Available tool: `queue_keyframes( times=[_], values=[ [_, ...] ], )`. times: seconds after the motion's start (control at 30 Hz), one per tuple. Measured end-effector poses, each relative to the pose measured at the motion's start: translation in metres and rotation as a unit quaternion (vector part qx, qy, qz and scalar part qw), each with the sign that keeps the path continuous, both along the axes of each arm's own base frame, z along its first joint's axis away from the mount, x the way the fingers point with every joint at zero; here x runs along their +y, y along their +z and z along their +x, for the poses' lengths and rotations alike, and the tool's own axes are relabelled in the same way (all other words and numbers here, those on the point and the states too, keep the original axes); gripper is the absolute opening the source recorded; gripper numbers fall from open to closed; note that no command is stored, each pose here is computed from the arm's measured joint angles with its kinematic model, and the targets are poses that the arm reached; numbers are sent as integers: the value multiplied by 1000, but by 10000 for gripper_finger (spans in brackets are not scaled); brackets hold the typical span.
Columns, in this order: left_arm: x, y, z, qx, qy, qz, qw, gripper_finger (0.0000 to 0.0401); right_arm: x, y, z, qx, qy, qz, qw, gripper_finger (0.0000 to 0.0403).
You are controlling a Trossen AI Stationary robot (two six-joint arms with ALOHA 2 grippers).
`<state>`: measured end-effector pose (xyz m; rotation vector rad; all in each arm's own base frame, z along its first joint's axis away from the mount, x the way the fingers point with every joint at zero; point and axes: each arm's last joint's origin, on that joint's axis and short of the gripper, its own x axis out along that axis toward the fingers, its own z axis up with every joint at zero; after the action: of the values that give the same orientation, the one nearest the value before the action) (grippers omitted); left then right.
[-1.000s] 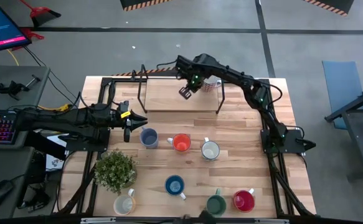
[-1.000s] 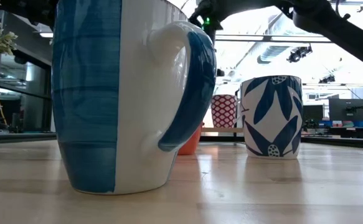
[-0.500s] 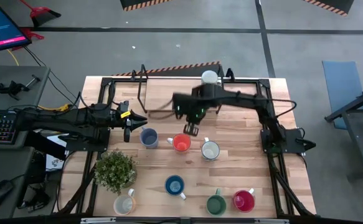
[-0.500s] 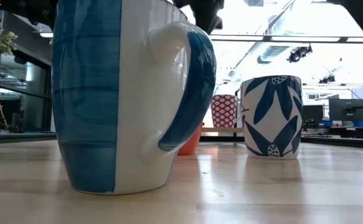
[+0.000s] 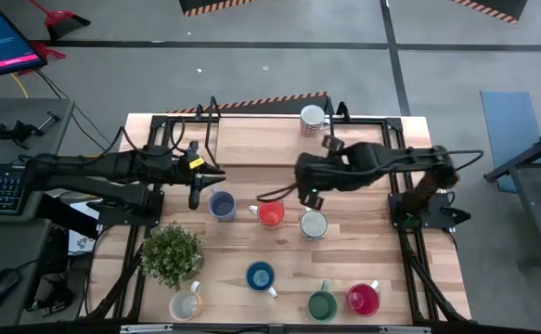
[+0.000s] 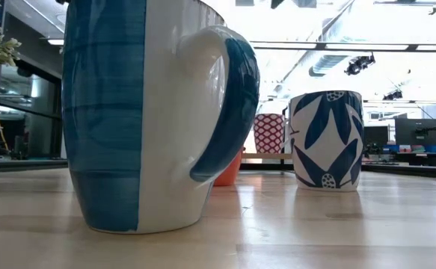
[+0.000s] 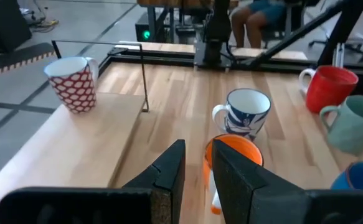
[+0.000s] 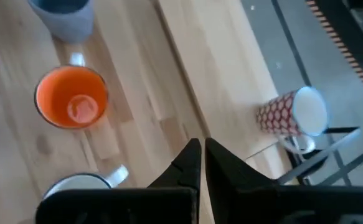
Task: Place coffee mugs
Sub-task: Put the light purple mug on the shelf
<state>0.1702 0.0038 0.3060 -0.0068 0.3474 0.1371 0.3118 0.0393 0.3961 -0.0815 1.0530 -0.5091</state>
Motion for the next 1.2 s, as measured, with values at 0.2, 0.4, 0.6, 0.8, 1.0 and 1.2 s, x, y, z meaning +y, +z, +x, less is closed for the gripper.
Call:
queue_keyframes(
  times=[0.2, 0.4, 0.6, 0.8, 1.0, 1.2],
  values=[
    [0, -1, -1, 16, -1, 3, 1000, 71, -12, -58, -54, -87, 21, 58, 994, 2],
    [0, -3, -2, 29, -1, 4, 1000, 71, -27, -100, -108, -246, 27, 111, 963, 2],
    [0, -11, 8, 54, -1, 4, 999, 71, -35, -144, -134, -309, 6, 126, 943, 2],
    [1, -24, 22, 89, 19, -29, 995, 72, -35, -165, -139, -299, 24, 124, 946, 2],
    [5, -46, 36, 157, 14, -74, 985, 72, -35, -169, -137, -288, 33, 122, 949, 2],
    [10, -57, 39, 210, 32, -92, 973, 72, -35, -169, -138, -283, 38, 117, 951, 19]
  ],
)
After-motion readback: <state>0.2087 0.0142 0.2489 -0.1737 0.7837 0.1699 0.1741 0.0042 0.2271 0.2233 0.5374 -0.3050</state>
